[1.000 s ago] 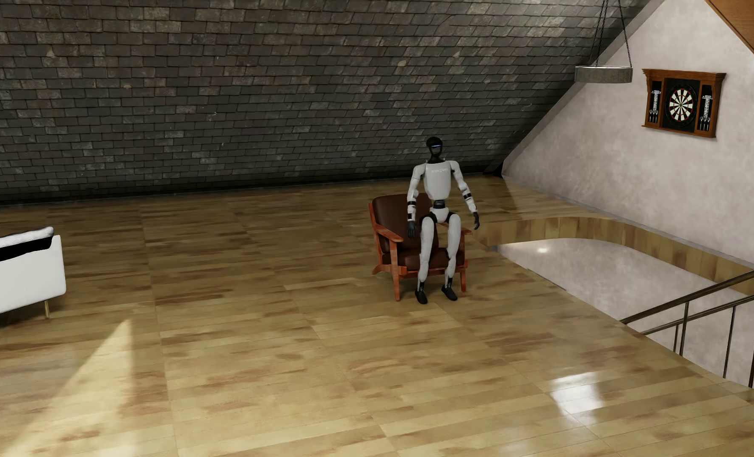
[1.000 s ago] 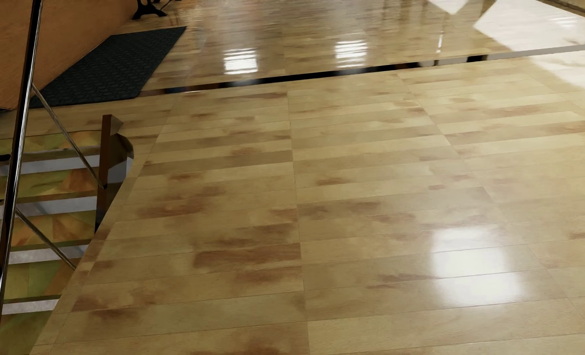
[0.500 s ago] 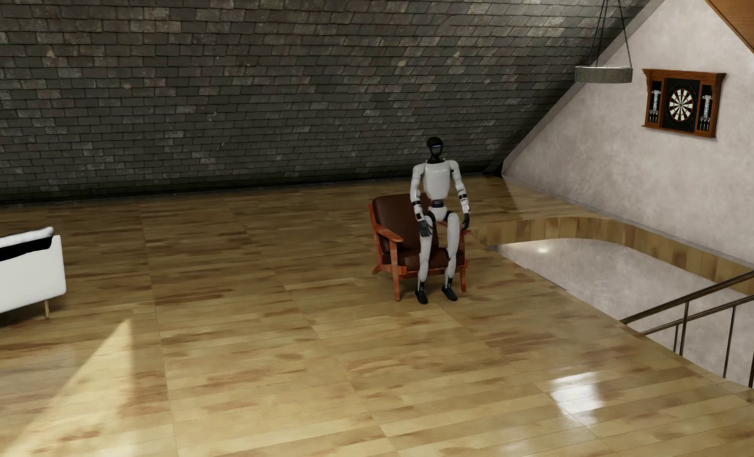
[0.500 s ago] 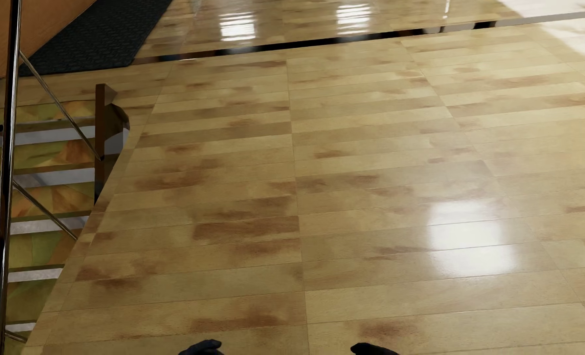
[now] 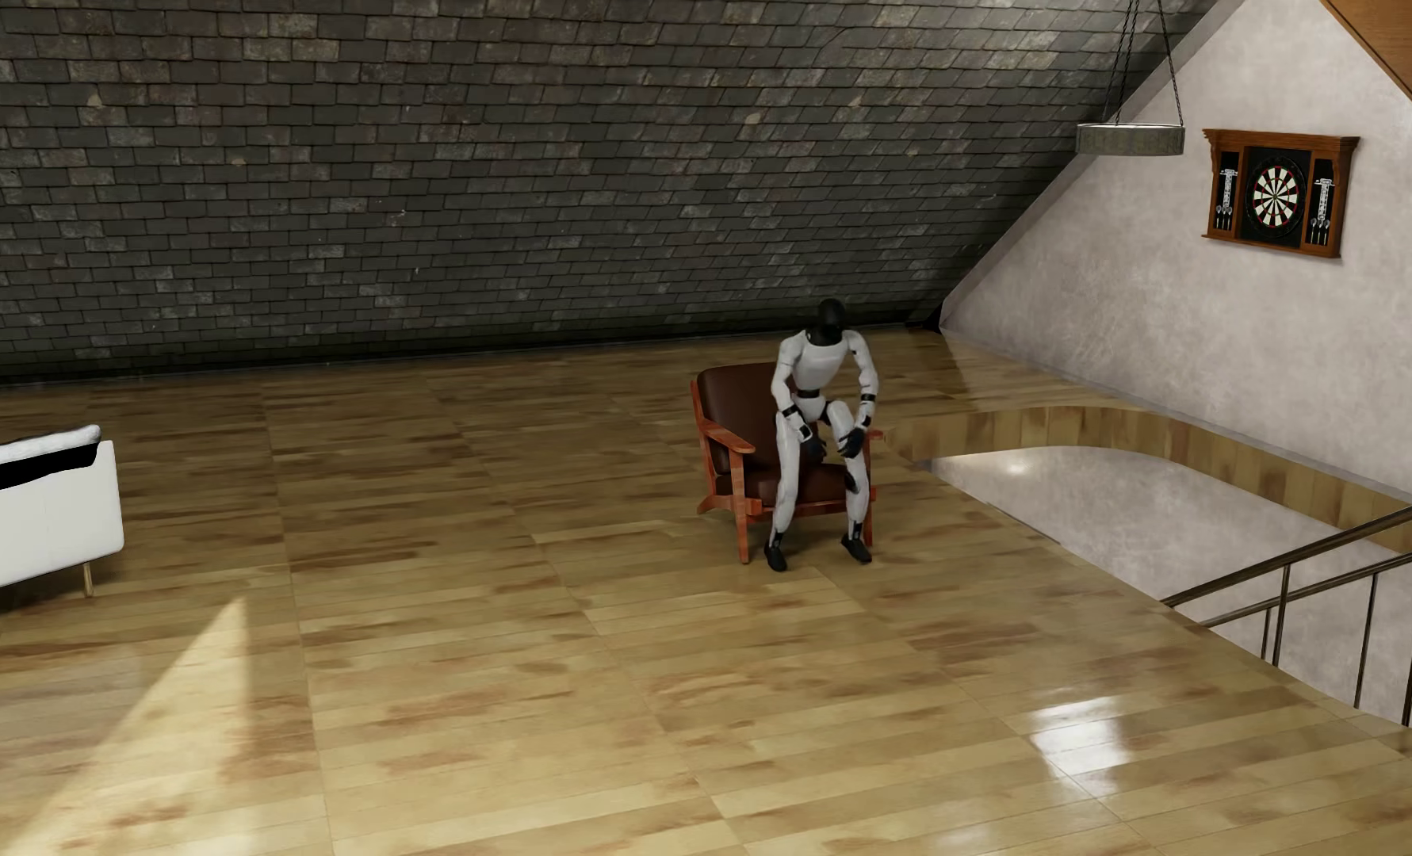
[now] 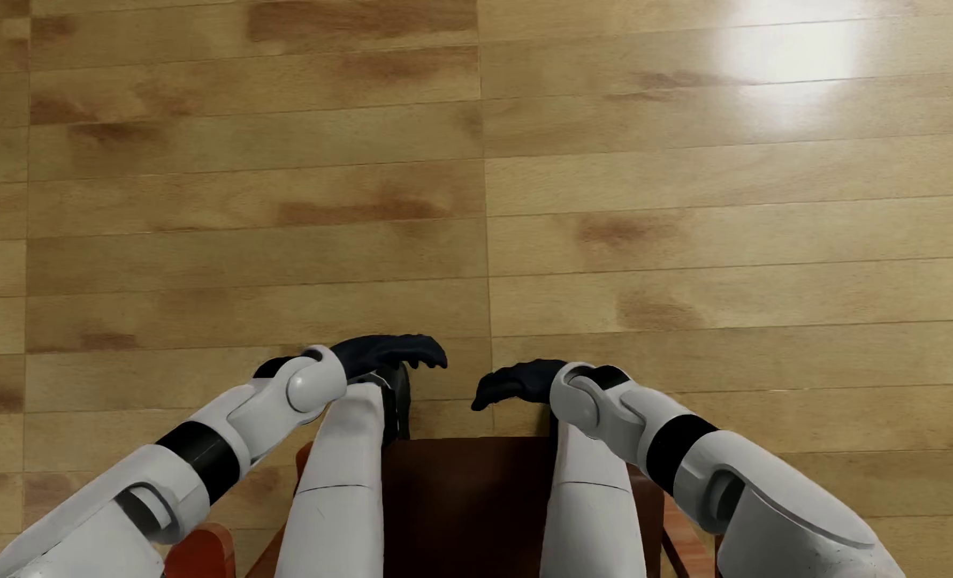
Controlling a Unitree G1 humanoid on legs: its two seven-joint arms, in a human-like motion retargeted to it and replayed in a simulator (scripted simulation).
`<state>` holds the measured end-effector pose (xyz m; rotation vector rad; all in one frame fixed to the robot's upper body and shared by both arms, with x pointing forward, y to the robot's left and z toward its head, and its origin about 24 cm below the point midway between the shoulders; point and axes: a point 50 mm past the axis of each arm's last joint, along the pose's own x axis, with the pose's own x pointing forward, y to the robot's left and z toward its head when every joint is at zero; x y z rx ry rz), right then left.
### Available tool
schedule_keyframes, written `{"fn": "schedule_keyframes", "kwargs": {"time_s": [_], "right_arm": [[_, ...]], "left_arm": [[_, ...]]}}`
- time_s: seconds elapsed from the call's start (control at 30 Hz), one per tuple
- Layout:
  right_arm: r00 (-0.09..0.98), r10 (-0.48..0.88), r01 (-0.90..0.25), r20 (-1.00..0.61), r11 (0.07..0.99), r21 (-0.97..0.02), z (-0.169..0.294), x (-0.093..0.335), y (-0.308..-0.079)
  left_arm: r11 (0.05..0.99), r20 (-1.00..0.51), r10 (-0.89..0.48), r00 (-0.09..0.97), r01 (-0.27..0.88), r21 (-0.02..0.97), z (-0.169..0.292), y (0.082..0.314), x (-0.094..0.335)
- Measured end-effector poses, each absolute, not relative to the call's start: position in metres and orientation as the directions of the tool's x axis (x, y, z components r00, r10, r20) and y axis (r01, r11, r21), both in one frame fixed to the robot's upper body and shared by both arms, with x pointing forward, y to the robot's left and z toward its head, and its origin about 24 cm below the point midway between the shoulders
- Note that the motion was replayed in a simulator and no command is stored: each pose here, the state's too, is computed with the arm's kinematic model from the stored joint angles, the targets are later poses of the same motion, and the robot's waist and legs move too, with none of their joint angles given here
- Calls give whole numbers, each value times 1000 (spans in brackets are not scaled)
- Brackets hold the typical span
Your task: Sit on the dark chair
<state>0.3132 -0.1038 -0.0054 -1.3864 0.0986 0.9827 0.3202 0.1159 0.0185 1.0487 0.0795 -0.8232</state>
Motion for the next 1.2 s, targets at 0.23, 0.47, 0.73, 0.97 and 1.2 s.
{"fn": "schedule_keyframes", "kwargs": {"time_s": [0.23,0.47,0.73,0.97,1.2], "right_arm": [[574,809,-87,-125,-92,-992,117,328,-75],[396,899,121,190,154,-981,194,290,-82],[517,828,107,216,188,-976,188,298,-100],[839,526,-98,135,391,-915,105,327,-134],[984,-64,-48,-168,808,-587,-10,297,-188]], "left_arm": [[300,115,-788,604,214,930,158,94,319],[506,448,-799,401,47,861,238,104,270],[500,420,-772,477,49,864,228,112,277],[558,233,-572,786,166,813,141,152,305],[895,-17,38,999,-27,445,18,205,286]]}}
